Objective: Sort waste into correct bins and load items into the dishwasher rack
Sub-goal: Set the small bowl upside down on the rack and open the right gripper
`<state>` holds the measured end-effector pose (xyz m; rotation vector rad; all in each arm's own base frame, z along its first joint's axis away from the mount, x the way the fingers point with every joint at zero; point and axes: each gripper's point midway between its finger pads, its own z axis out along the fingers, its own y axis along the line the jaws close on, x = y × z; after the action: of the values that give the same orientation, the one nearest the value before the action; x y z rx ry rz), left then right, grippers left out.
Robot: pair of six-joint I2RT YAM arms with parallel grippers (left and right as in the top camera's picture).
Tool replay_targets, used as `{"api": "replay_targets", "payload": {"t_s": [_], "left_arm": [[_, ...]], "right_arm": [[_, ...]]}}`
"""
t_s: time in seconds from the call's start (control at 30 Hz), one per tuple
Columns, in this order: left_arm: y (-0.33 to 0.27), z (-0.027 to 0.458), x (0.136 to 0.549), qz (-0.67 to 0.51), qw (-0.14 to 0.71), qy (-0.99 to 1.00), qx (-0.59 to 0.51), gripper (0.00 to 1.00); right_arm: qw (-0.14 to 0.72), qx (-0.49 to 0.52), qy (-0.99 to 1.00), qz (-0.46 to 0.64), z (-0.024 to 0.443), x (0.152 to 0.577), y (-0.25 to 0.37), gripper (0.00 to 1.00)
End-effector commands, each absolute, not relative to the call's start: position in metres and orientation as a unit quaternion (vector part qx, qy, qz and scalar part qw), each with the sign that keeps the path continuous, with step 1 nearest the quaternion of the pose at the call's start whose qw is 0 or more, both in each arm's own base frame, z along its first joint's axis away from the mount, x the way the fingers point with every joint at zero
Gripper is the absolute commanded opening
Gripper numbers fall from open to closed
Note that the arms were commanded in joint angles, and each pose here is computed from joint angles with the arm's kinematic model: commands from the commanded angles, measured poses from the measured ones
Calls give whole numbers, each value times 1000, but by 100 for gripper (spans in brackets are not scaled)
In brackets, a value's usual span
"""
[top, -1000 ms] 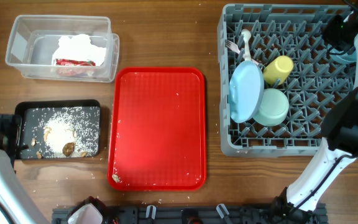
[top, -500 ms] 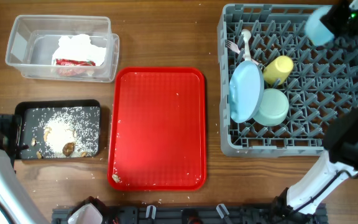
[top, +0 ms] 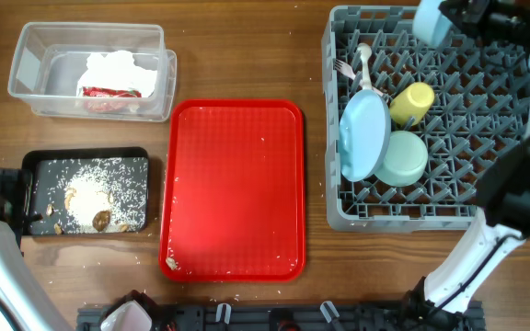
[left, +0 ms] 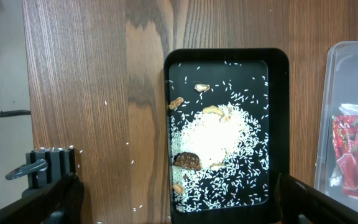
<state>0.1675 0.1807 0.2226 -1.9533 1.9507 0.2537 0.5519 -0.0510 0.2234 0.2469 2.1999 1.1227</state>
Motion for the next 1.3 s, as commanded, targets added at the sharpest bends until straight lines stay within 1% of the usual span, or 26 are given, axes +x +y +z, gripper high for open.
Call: {"api": "replay_targets", "payload": {"t_s": [0.0, 0.13, 0.33, 0.5, 0.57, 0.63, 0.7, 0.73, 0.77, 0.8, 1.0, 1.07, 1.17, 1.23, 1.27], "left_arm": [[181, 225, 166, 91, 187, 692, -692, 100], [181, 225, 166, 91, 187, 692, -692, 100], [181, 225, 166, 91, 187, 692, -692, 100], [181, 225, 166, 91, 187, 692, -692, 100], [181, 225, 166, 91, 187, 692, -692, 100], [181, 225, 166, 91, 187, 692, -692, 100], [181, 225, 166, 91, 187, 692, -692, 100], [181, 225, 166, 90, 187, 692, -692, 100], [181, 225, 166, 91, 187, 692, -692, 100], [181, 225, 166, 91, 187, 692, -692, 100], [181, 225, 166, 91, 187, 692, -692, 100], [181, 225, 166, 91, 187, 692, -692, 100], [181, 225, 166, 91, 187, 692, -692, 100], [181, 225, 166, 91, 187, 692, -692, 100], [181, 225, 166, 91, 187, 692, -692, 100]], "right_arm": [[285, 112, 820, 483, 200, 557, -44, 4], [276, 130, 821, 482, 189, 555, -57, 4], [252, 180, 822, 479, 176, 537, -90, 4], [260, 211, 816, 470, 177, 527, -123, 5], [269, 218, 815, 465, 183, 524, -132, 6], [275, 235, 824, 436, 190, 517, -144, 13], [275, 252, 835, 403, 195, 510, -151, 26], [277, 262, 843, 378, 199, 505, -155, 36], [279, 268, 848, 361, 203, 501, -158, 41], [283, 270, 851, 350, 208, 499, -159, 43], [308, 253, 851, 342, 243, 492, -148, 41], [312, 242, 856, 333, 246, 496, -138, 34], [323, 238, 883, 245, 230, 516, -132, 20], [334, 243, 892, 182, 219, 533, -129, 17], [349, 246, 895, 133, 213, 546, -129, 16]]}}
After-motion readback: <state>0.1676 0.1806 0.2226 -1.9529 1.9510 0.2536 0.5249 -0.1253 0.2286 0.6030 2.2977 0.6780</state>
